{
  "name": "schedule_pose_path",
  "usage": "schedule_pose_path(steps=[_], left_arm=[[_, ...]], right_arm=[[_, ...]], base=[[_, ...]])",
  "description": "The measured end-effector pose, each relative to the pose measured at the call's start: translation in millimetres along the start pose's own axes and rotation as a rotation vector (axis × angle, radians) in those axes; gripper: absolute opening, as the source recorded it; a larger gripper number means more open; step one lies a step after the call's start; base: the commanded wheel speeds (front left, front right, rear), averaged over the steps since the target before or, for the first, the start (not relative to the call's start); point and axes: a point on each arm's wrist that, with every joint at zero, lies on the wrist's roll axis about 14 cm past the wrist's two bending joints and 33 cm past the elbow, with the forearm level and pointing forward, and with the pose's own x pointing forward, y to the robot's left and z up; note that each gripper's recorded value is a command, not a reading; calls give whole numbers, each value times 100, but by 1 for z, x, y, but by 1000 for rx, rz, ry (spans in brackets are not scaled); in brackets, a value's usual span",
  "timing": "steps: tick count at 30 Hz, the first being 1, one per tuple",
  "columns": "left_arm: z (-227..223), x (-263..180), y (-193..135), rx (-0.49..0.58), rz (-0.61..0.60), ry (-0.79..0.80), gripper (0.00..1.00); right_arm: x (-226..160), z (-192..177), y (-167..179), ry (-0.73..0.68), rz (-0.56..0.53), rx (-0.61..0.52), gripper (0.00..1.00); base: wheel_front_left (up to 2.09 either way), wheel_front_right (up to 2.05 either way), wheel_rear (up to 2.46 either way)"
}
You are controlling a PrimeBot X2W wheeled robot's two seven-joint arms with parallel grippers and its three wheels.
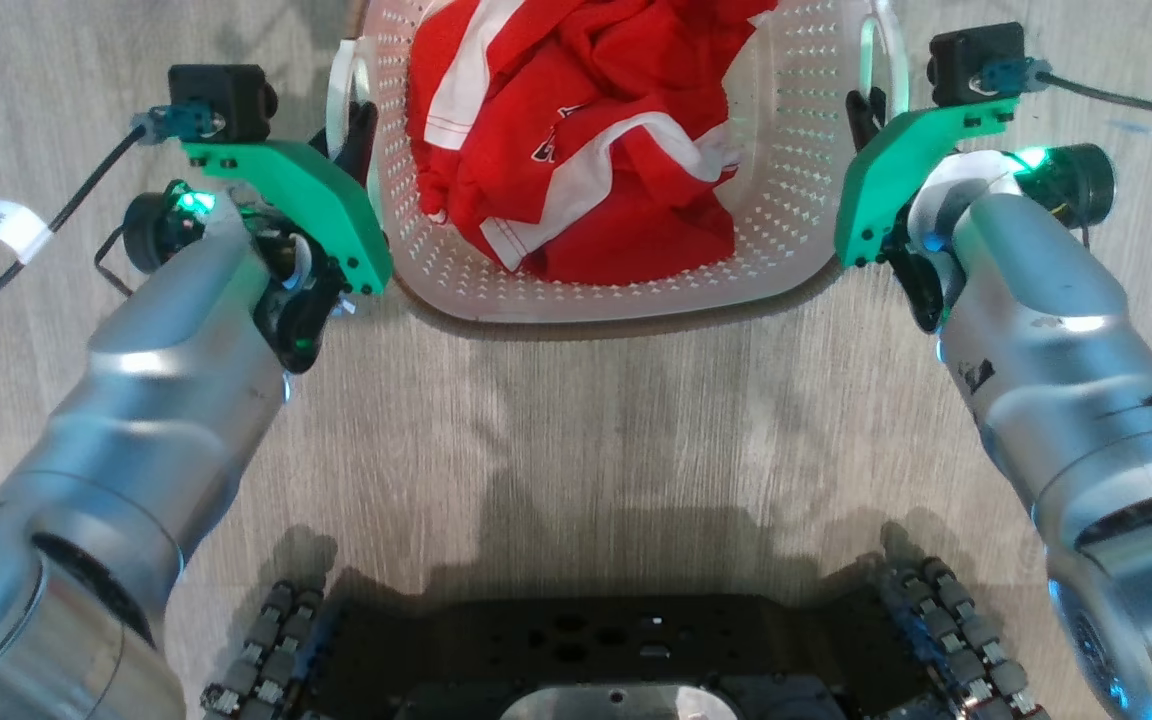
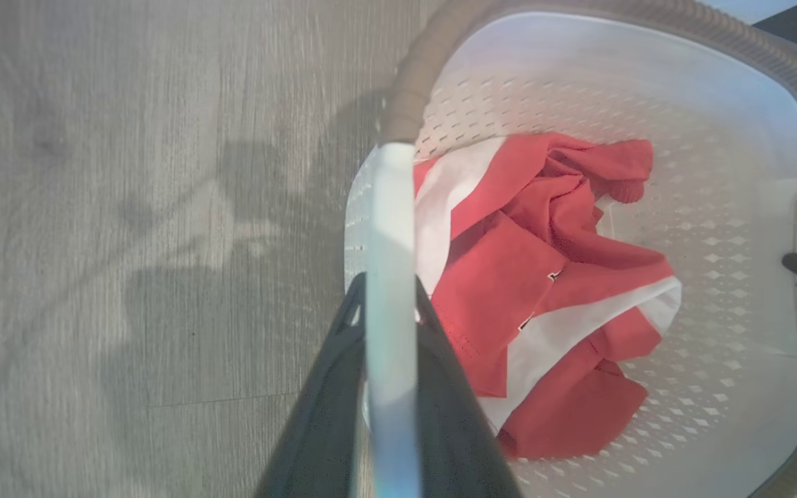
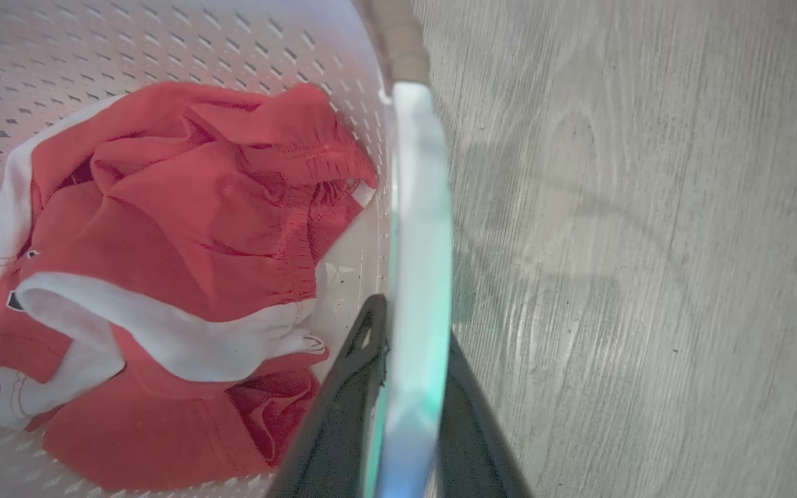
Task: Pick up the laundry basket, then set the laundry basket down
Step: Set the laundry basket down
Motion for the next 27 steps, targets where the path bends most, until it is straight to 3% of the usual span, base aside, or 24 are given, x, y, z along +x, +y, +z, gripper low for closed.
schedule_pose_path(steps=[1,2,18,27], left_arm=[[1,0,0,-8,3,-3,74],[2,-1,1,-14,5,1,100],[26,-17,6,-1,29,-53,100],[33,-64,1,-21,64,-109,100]], right_arm=[[0,1,1,-11,3,-1,100],[1,2,2,-17,2,7,100],[-18,14,1,-86,-1,10,100],[-64,32,16,-182,7,1,100]], base=[[0,0,0],[0,0,0],[0,0,0],[0,0,0]])
